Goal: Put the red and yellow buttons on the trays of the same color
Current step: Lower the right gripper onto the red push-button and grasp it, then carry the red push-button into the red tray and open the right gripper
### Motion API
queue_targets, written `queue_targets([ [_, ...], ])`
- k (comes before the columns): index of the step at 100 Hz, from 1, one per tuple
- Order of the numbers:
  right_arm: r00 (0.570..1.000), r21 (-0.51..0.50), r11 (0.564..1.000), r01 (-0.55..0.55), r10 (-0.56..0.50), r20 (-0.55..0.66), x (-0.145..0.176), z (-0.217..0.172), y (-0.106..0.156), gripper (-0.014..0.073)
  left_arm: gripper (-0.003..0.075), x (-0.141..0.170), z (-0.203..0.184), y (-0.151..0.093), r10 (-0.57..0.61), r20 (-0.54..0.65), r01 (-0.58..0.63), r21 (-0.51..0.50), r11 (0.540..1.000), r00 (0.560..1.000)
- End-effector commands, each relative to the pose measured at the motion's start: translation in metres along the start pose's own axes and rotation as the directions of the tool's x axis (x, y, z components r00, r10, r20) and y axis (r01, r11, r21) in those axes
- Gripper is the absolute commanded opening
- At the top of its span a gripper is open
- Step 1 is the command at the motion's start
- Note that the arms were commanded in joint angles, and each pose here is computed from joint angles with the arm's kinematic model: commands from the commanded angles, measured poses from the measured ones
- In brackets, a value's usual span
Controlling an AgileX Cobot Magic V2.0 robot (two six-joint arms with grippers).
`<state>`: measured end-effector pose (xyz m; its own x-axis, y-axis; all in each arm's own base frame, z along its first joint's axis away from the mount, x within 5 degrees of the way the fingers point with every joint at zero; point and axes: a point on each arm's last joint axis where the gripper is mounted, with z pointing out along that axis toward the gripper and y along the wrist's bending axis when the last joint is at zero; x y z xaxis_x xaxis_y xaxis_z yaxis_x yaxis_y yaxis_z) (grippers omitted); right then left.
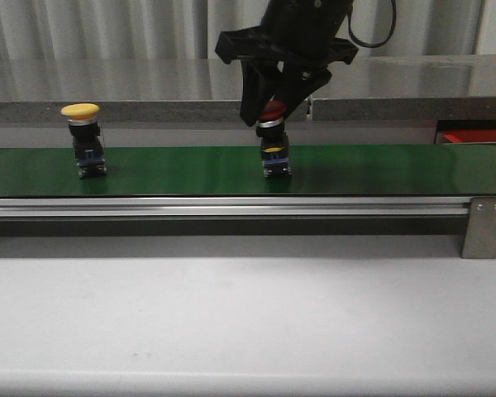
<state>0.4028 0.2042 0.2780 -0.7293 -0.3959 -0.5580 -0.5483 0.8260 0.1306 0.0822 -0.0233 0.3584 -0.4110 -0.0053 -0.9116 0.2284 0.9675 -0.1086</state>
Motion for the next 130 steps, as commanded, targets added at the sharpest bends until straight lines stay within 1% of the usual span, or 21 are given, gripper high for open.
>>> queue_targets([
  [1, 0.992, 0.009, 1.0, 0.012, -0.013, 0.122, -0.016, -0.037, 0.004, 0.0085, -0.002, -0.013, -0.004, -0.002, -0.006, 0.086, 0.005, 0.01, 1.0, 0.996],
  [14, 0.987, 0.018, 1.0, 0.008, -0.011, 0.158, -0.019, -0.055, 0.002, 0.0077, -0.002, -0.013, -0.004, -0.002, -0.006, 0.086, 0.005, 0.01, 1.0, 0.996],
  [24, 0.979, 0.041, 0.999, -0.013, 0.004, 0.202, -0.02, -0.081, -0.009, 0.0077, -0.002, -0.013, -0.004, -0.002, -0.006, 0.086, 0.005, 0.01, 1.0, 0.996],
  [38, 0.965, 0.096, 0.992, -0.08, 0.053, 0.256, -0.017, -0.118, -0.04, 0.0077, -0.002, -0.013, -0.004, -0.002, -0.006, 0.086, 0.005, 0.01, 1.0, 0.996],
  [52, 0.942, 0.168, 0.969, -0.18, 0.121, 0.312, -0.007, -0.152, -0.084, 0.0077, -0.002, -0.013, -0.004, -0.002, -0.006, 0.086, 0.005, 0.01, 1.0, 0.996],
  [64, 0.918, 0.223, 0.934, -0.278, 0.191, 0.347, 0.007, -0.172, -0.122, 0.0077, -0.002, -0.013, -0.004, -0.002, -0.006, 0.086, 0.005, 0.01, 1.0, 0.996],
  [73, 0.904, 0.253, 0.909, -0.331, 0.229, 0.361, 0.016, -0.181, -0.145, 0.0077, -0.002, -0.013, -0.004, -0.002, -0.006, 0.086, 0.005, 0.01, 1.0, 0.996],
  [85, 0.874, 0.288, 0.866, -0.409, 0.281, 0.396, 0.032, -0.192, -0.175, 0.0077, -0.002, -0.013, -0.004, -0.002, -0.006, 0.086, 0.005, 0.01, 1.0, 0.996],
  [101, 0.831, 0.32, 0.806, -0.498, 0.338, 0.441, 0.052, -0.204, -0.206, 0.0077, -0.002, -0.013, -0.004, -0.002, -0.006, 0.086, 0.005, 0.01, 1.0, 0.996],
  [114, 0.774, 0.331, 0.735, -0.591, 0.404, 0.487, 0.073, -0.209, -0.231, 0.0077, -0.002, -0.013, -0.004, -0.002, -0.006, 0.086, 0.005, 0.01, 1.0, 0.996],
  [120, 0.753, 0.34, 0.707, -0.62, 0.414, 0.511, 0.082, -0.211, -0.241, 0.0077, -0.002, -0.013, -0.004, -0.002, -0.006, 0.086, 0.005, 0.01, 1.0, 0.996],
  [130, 0.725, 0.345, 0.673, -0.654, 0.43, 0.538, 0.095, -0.21, -0.253, 0.0077, -0.002, -0.013, -0.004, -0.002, -0.006, 0.086, 0.005, 0.01, 1.0, 0.996],
])
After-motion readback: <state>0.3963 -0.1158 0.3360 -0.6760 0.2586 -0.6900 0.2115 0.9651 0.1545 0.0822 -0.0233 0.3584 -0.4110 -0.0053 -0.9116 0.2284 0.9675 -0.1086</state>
